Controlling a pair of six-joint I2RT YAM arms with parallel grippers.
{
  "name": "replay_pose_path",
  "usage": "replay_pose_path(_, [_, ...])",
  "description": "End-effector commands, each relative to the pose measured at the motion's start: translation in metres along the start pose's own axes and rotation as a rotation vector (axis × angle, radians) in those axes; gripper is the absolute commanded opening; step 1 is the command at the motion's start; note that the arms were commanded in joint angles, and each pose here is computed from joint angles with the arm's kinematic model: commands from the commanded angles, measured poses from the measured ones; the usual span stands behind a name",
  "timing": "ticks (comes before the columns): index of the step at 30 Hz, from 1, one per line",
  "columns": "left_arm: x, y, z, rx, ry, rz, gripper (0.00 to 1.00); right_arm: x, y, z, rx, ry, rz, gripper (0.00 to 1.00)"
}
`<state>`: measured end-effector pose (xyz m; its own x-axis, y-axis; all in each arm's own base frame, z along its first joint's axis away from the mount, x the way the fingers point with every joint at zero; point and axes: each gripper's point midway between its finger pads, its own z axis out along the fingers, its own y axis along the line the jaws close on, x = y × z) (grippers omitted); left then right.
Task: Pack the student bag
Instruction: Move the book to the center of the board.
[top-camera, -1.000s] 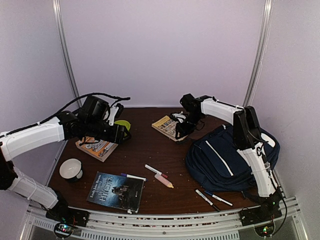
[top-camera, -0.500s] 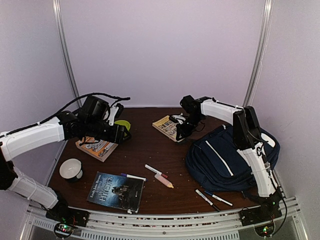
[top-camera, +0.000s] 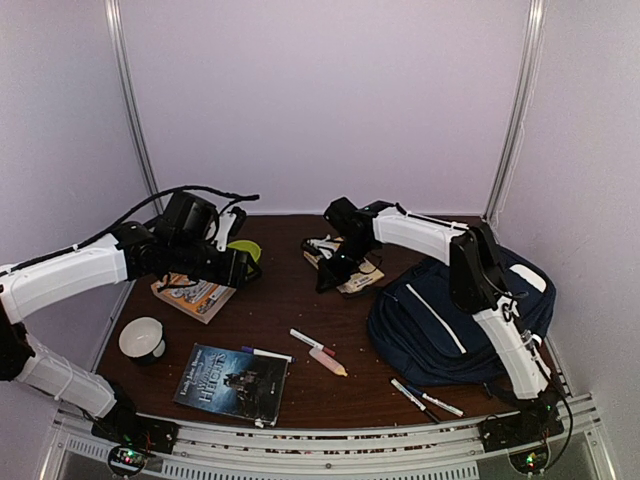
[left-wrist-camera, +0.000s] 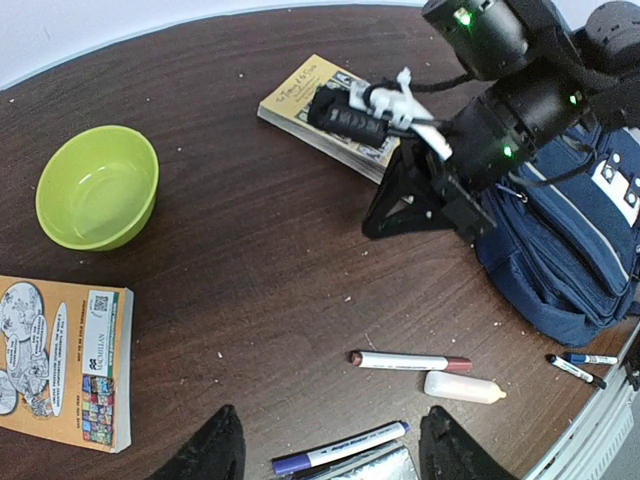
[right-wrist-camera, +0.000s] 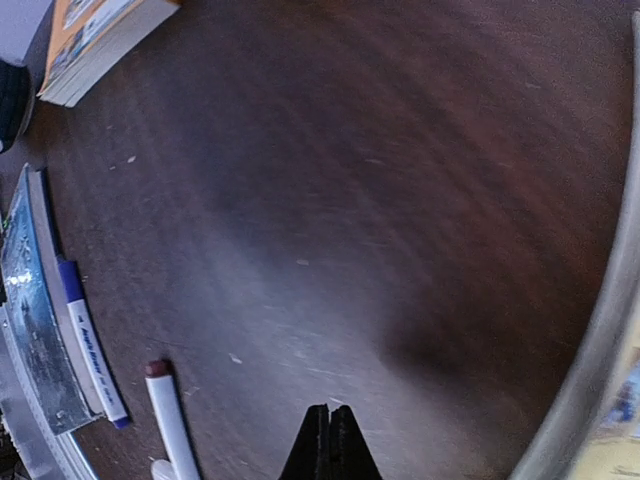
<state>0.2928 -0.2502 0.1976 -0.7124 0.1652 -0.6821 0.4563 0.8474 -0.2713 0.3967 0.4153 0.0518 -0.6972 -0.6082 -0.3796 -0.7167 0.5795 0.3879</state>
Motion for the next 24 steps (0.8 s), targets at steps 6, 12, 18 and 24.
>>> replay_pose_path(6, [-0.009,-0.003,-0.01,0.005,-0.043,0.002,0.61,-0.016,0.075,0.016,-0.121,-0.023,-0.09,0.0])
replay_pose_path(12, [-0.005,-0.004,0.0,0.011,-0.019,-0.026,0.63,-0.026,0.034,-0.038,0.033,-0.093,-0.041,0.3])
replay_pose_path(18, [-0.011,-0.009,0.008,0.021,-0.007,-0.026,0.63,-0.015,-0.055,-0.071,0.212,-0.143,0.169,0.57])
replay_pose_path(24, [-0.013,-0.014,0.011,0.039,0.0,-0.021,0.62,-0.005,-0.12,-0.082,0.317,-0.174,0.359,0.68])
